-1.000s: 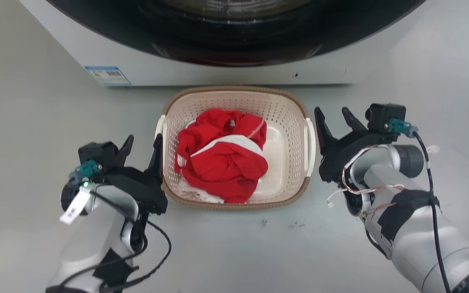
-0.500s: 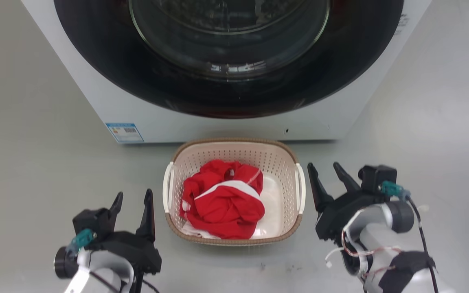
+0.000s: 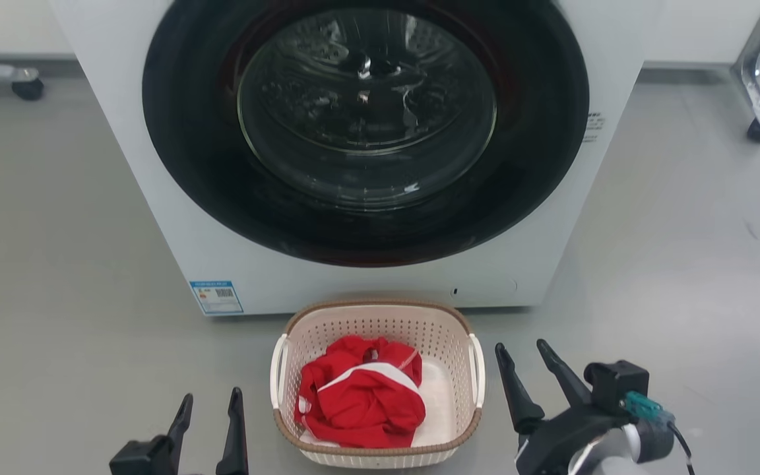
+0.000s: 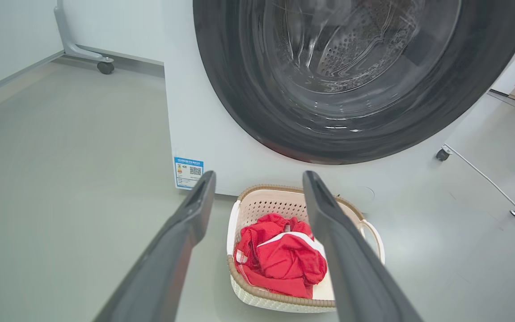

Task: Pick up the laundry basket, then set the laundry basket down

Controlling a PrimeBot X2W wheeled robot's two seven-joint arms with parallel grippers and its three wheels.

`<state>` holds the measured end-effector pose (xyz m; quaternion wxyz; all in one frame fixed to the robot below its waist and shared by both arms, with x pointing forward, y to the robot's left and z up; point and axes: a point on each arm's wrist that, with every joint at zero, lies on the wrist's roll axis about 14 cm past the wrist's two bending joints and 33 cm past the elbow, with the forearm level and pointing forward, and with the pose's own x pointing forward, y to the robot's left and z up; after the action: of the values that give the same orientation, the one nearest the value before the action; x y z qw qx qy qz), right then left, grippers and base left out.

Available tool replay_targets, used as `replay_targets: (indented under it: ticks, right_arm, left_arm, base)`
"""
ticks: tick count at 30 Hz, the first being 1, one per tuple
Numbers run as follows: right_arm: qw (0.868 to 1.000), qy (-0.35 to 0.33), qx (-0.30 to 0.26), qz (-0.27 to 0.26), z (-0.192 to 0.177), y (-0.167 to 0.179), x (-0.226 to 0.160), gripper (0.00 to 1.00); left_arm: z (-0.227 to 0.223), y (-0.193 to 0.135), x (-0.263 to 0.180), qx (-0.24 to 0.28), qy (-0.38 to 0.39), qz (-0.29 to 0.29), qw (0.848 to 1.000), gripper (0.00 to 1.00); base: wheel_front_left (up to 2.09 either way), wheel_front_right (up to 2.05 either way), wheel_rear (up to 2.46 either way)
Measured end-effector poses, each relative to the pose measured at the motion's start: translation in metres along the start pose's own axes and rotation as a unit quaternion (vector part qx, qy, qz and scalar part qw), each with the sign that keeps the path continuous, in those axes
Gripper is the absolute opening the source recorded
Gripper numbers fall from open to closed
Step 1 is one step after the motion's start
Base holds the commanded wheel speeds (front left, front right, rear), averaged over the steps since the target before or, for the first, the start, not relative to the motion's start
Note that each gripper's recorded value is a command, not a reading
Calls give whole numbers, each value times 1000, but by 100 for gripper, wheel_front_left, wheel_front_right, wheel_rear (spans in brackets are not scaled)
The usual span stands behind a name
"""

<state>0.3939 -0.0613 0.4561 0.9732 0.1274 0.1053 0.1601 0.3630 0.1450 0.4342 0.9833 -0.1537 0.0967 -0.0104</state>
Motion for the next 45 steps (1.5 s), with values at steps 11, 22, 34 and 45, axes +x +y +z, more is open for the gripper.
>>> replay_targets:
  ticks: [11, 22, 34, 45]
  right_arm:
    - [997, -66, -11, -44, 22, -16, -41, 100]
    - [992, -100, -15, -76, 30, -22, -62, 100]
    - [987, -131, -36, -89, 44, -22, -71, 100]
    - [985, -141, -39, -94, 49, -21, -75, 0]
  left_arm:
    - [26, -3, -31, 5, -54, -3, 999, 100]
    - [35, -4, -38, 15, -71, -4, 997, 100]
    - [39, -8, -40, 22, -78, -8, 997, 100]
    - [41, -14, -41, 33, -84, -16, 996, 0]
  base:
    - [0, 0, 0]
    - [0, 0, 0]
    - [0, 0, 0]
    - [0, 0, 0]
